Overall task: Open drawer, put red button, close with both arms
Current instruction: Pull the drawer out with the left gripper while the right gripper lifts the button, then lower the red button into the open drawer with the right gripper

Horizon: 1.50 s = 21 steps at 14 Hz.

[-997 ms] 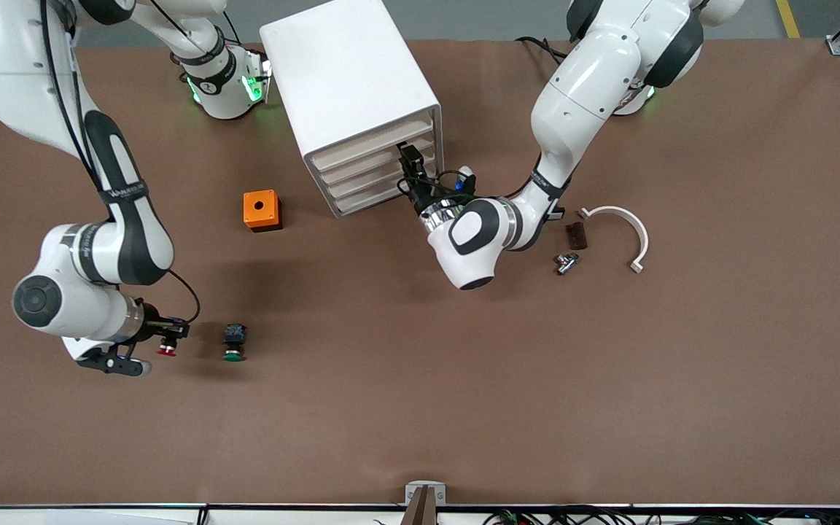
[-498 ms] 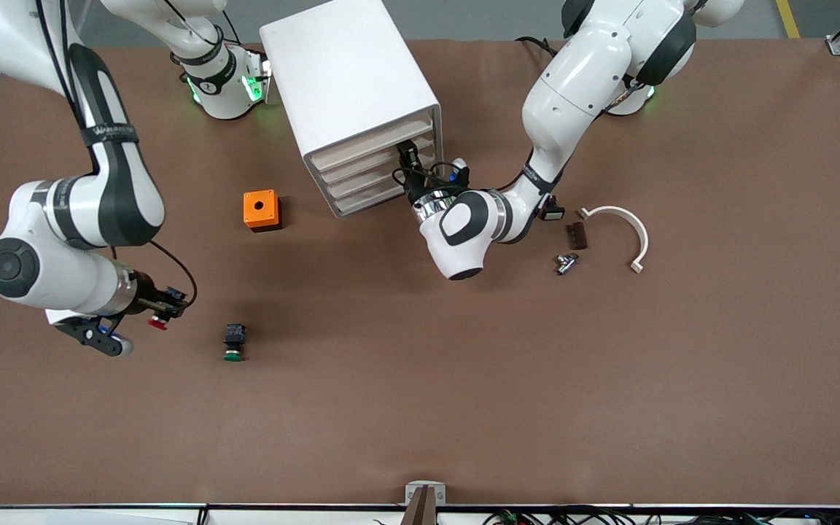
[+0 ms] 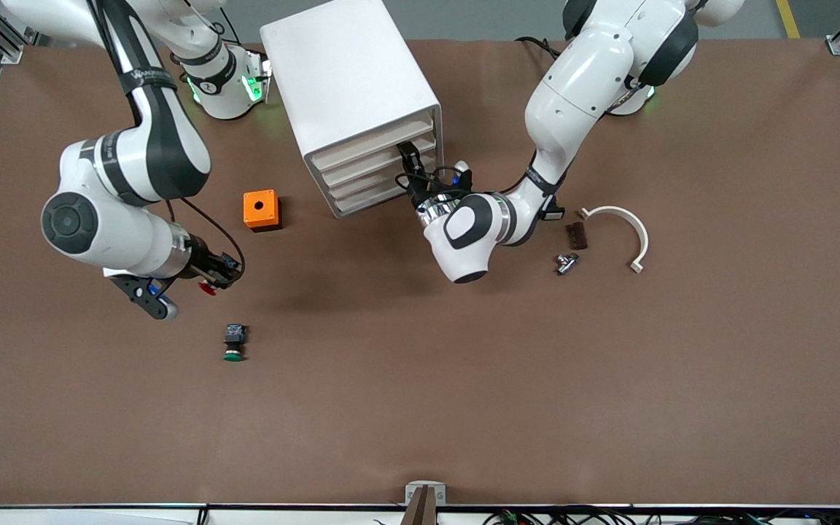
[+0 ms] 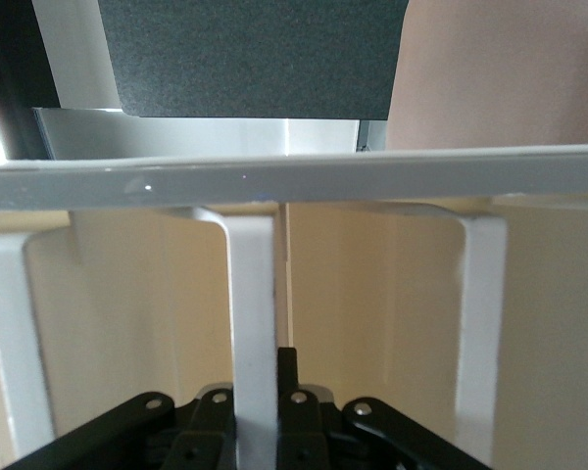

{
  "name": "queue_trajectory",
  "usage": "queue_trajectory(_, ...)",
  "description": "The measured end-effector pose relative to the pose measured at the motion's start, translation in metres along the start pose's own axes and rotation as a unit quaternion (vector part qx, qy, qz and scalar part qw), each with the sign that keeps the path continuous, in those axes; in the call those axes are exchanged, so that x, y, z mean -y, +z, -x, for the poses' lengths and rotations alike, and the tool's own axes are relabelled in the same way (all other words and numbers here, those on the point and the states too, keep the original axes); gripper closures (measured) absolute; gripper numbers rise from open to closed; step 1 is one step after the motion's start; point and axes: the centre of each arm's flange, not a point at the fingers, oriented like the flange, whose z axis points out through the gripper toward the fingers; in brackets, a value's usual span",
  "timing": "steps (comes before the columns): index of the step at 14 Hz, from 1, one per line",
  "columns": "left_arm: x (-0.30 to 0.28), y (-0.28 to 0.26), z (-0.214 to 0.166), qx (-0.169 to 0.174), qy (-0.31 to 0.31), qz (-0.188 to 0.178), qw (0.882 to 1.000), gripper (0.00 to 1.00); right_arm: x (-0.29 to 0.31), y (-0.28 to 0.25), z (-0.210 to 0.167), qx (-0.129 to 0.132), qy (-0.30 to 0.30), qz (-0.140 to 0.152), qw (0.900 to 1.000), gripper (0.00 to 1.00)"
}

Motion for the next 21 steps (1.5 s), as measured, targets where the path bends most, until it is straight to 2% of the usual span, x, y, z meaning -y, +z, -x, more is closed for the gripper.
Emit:
queue_trajectory(2,0.000,-0.013,-0.003,0.010,0.000,0.000,1.000,0.93,0.016,-0.002,0.029,-0.002,0.024,0.001,1.000,0.59)
queue_trajectory(6,-0.002,-0.047,-0.014,0.037,-0.001,0.000,0.999,0.93,0.055,0.008,0.109,-0.006,0.067,0.013,0.998,0.59)
queue_trajectory(11,-0.003,-0.098,-0.031,0.079,-0.001,0.004,0.997,0.93,0.076,0.016,0.176,-0.013,0.103,0.018,0.994,0.59)
queue_trajectory(15,-0.003,-0.130,-0.043,0.108,0.001,0.008,0.994,0.93,0.094,0.019,0.226,-0.022,0.125,-0.001,0.992,0.59)
queue_trajectory(21,-0.003,-0.157,-0.054,0.134,0.002,0.014,0.991,0.93,0.115,0.034,0.293,-0.028,0.158,-0.041,0.986,0.59)
